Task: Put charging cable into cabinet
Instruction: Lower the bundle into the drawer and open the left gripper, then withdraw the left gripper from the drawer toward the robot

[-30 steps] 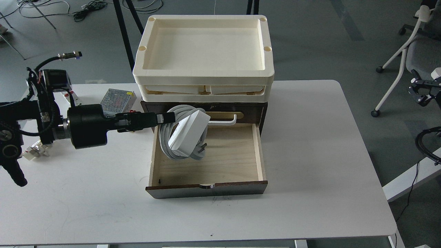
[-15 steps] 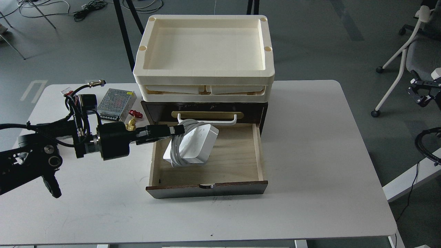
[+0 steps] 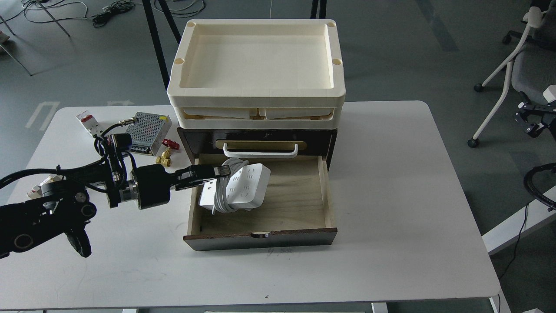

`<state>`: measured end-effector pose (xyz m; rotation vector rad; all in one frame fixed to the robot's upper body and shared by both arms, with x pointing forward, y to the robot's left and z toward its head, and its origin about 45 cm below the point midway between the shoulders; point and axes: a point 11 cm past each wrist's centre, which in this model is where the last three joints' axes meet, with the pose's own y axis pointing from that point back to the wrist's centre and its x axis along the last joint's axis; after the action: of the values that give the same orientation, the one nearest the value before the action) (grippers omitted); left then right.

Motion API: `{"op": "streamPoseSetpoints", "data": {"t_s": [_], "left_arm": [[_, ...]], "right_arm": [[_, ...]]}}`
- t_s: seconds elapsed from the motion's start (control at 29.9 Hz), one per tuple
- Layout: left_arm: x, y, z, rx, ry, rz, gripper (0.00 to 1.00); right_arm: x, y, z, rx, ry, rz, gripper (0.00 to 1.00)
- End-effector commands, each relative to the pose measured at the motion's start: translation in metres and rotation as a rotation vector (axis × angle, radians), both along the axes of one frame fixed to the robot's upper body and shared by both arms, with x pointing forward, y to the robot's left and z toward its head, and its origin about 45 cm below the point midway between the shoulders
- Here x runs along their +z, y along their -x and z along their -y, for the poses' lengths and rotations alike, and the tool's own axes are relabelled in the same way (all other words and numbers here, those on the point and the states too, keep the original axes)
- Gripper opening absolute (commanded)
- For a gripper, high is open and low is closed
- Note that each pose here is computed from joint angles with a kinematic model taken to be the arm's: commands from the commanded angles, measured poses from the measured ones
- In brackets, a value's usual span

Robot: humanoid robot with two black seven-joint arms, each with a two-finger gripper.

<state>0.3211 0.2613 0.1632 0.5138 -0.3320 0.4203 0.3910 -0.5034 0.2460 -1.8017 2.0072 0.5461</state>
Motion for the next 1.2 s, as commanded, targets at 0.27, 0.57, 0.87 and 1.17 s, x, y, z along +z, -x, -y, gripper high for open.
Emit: {"op": "streamPoseSetpoints", "data": {"t_s": [0.27,0.57,0.87,1.17], "left_arm": [[-0.022,0.01,0.011,-0.013,-0.004,-0.03,0.08],[-0.018,0.007,0.016,0.012,0.051,-0.05,0.5],[0.013,-0.009,-0.025,0.245,0.309,-0.213,0.84],[0.021,-0.025,-0.168,0.837,0.702,-0.231,0.98]], "right_arm": [[0.0,0.0,0.0,0.001,0.0,0.001,1.0],[-0.001,0.001,0.0,-0.001,0.0,-0.003,1.0],[-0.001,0.002,0.001,-0.004,-0.004,0.0,1.0],[0.02,-0.005,-0.009,0.053,-0.058,0.108,1.0]]}}
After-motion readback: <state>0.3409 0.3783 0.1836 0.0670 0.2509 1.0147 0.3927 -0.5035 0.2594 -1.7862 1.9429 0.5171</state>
